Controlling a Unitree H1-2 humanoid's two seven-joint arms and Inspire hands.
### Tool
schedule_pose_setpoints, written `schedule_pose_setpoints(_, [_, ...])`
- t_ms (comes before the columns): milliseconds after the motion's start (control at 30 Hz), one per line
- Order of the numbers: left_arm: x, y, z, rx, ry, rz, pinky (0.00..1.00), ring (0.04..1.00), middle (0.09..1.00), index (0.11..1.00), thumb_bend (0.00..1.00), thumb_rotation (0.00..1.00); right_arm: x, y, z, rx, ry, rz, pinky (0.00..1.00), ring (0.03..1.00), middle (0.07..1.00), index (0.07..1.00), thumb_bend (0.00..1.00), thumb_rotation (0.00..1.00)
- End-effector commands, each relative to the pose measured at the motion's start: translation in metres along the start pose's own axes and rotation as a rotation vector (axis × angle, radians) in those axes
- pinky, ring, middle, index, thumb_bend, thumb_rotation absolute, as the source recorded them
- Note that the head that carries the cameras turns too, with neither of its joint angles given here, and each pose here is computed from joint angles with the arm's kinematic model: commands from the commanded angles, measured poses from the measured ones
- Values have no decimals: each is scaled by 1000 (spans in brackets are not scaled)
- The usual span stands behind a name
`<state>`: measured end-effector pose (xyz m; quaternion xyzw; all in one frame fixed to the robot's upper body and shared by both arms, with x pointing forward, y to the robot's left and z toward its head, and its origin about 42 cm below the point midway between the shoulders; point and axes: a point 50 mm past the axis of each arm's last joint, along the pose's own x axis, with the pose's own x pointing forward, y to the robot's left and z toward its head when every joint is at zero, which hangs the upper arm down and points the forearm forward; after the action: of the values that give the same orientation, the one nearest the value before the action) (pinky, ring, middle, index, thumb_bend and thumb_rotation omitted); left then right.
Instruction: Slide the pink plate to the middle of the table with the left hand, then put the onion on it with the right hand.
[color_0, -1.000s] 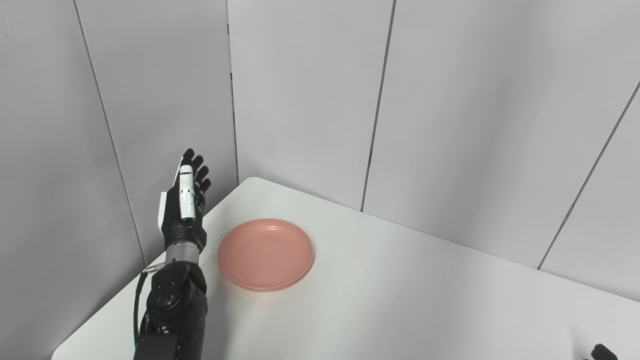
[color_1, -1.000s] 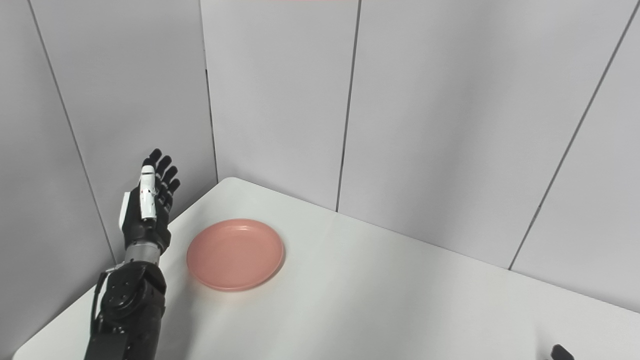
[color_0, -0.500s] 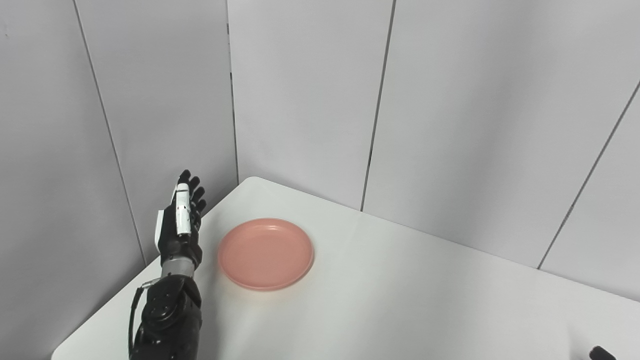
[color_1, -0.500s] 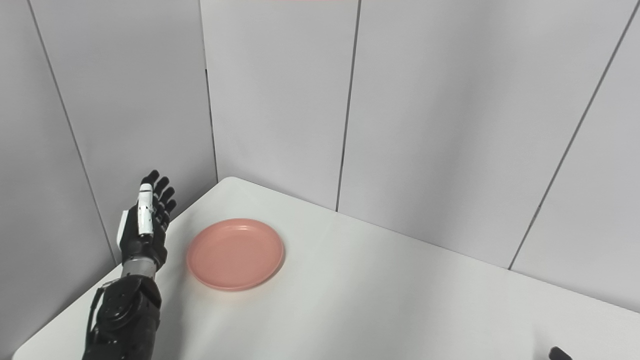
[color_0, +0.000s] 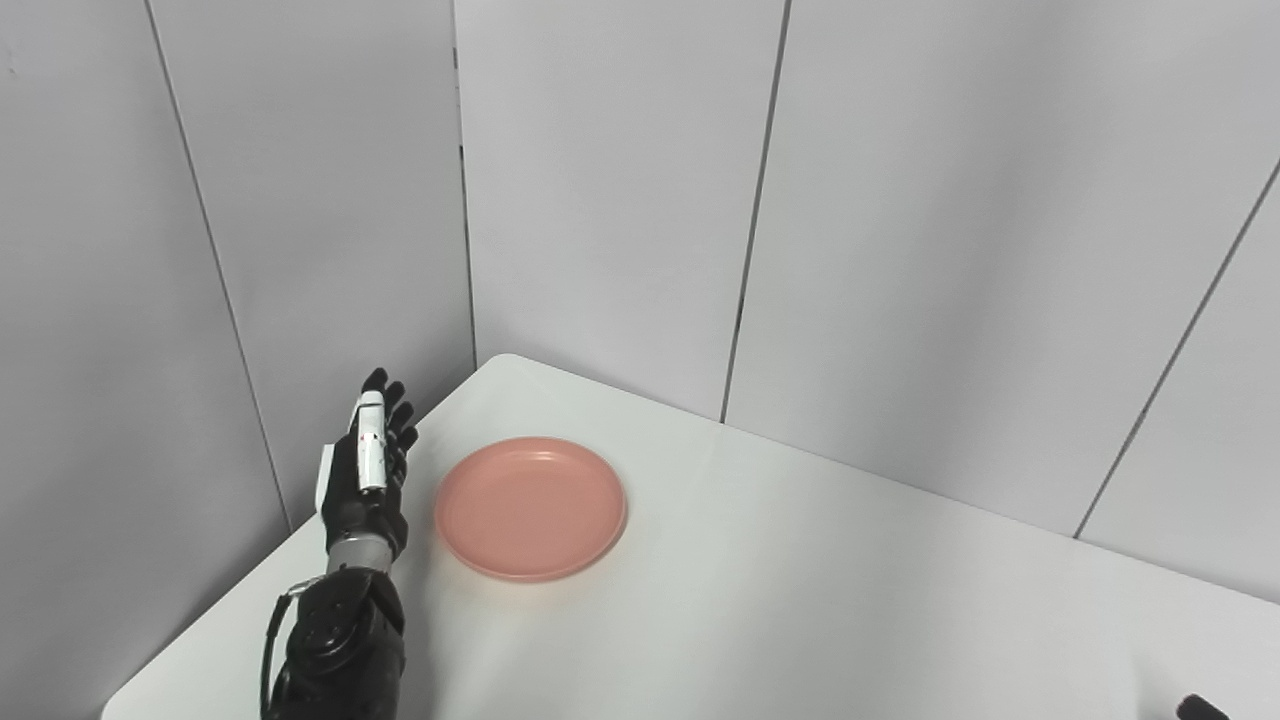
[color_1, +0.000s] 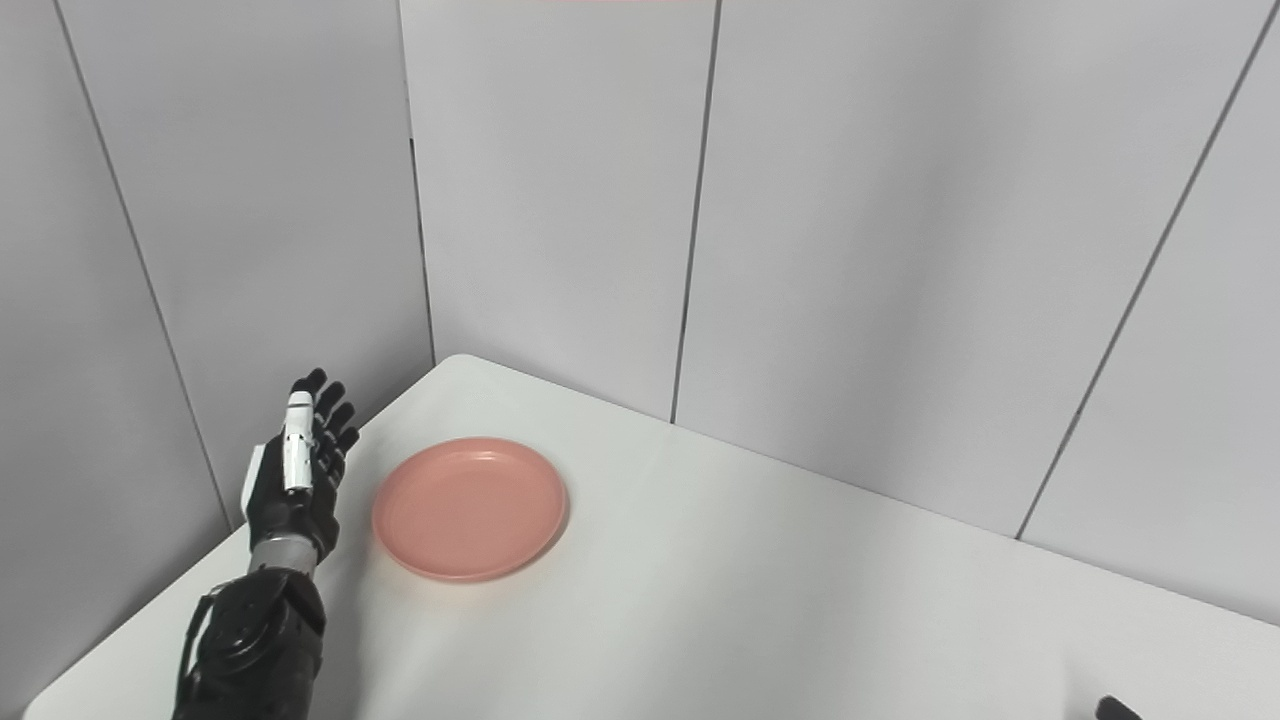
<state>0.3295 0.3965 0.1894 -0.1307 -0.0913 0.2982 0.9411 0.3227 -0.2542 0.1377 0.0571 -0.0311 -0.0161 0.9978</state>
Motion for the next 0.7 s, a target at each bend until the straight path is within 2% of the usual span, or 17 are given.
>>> schedule_pose_setpoints(0, [6, -4, 12, -12, -62, -23, 984, 970, 969, 945, 378, 1000, -5, -4, -5, -2, 53, -16, 1000, 825, 851, 771, 382, 896])
schedule_pose_setpoints(667, [10, 8, -11, -42, 24, 20, 1000, 973, 975, 952, 369, 1000, -6, -7, -4, -5, 62, -19, 1000, 793, 833, 747, 429, 886])
